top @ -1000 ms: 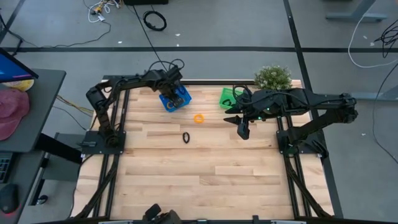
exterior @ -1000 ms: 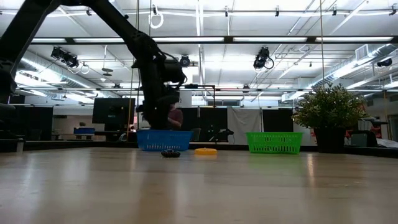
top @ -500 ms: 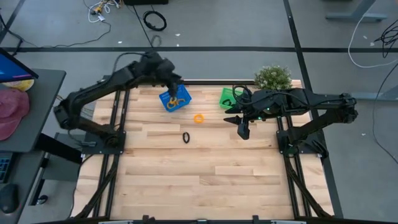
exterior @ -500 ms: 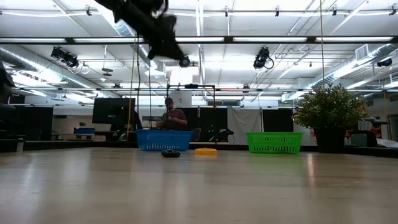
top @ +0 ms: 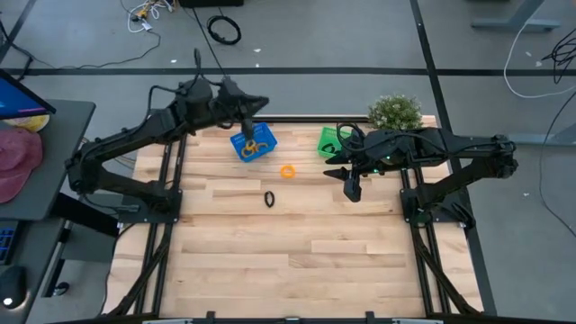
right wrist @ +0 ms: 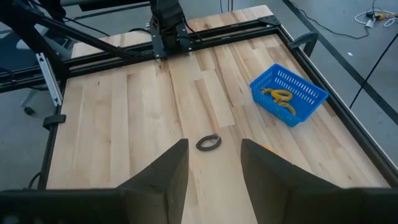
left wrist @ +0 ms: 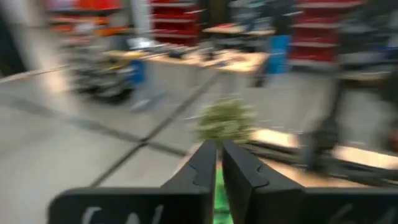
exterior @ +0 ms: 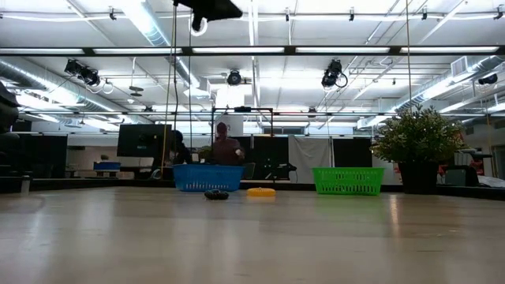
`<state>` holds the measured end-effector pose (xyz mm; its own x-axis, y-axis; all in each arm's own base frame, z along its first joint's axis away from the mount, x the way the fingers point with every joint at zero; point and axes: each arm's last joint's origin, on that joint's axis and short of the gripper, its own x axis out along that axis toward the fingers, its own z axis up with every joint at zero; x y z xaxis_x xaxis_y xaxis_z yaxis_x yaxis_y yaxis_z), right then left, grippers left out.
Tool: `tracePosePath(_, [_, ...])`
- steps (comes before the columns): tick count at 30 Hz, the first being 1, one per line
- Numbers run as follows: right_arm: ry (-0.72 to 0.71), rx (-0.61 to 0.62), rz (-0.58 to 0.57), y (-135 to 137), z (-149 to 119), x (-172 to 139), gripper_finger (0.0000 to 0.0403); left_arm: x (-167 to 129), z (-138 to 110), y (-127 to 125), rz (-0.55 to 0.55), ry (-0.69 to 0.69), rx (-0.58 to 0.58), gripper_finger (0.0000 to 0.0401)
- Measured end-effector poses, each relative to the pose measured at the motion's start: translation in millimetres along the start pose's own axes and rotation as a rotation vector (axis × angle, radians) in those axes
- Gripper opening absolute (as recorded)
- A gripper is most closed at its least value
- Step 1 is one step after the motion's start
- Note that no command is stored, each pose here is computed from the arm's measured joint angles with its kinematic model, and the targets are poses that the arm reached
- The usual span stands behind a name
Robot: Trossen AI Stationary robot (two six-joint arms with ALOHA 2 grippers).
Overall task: Sort spring keychains
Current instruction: Put the black spring keychain into the green bin
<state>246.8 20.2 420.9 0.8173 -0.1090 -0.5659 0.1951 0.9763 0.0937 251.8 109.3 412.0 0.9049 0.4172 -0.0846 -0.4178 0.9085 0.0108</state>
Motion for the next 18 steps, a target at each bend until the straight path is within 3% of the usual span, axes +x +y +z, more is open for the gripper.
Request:
tracePosePath(4, [0.000,0.000,0.000,0.0,0.0,0.0,0.0151,-1.4,4.6,-14.4,-0.257,-0.045,-0.018,0.0005])
tracePosePath(9, [0.004,0.005,0.000,-0.1,-0.3,0.0,0.0151,-17.6,11.8,-45.9,-0.408,-0.078,-0.011,0.0004])
tracePosePath(13, [0.017,0.017,-0.003,-0.4,-1.6,0.0,0.0151,-31.4,16.8,-73.1,-0.459,-0.115,0.009,0.0003])
tracePosePath(18, [0.011,0.007,-0.001,-0.2,-1.0,-0.1,0.0151,-38.5,17.7,-88.2,-0.405,-0.129,0.038,0.0004])
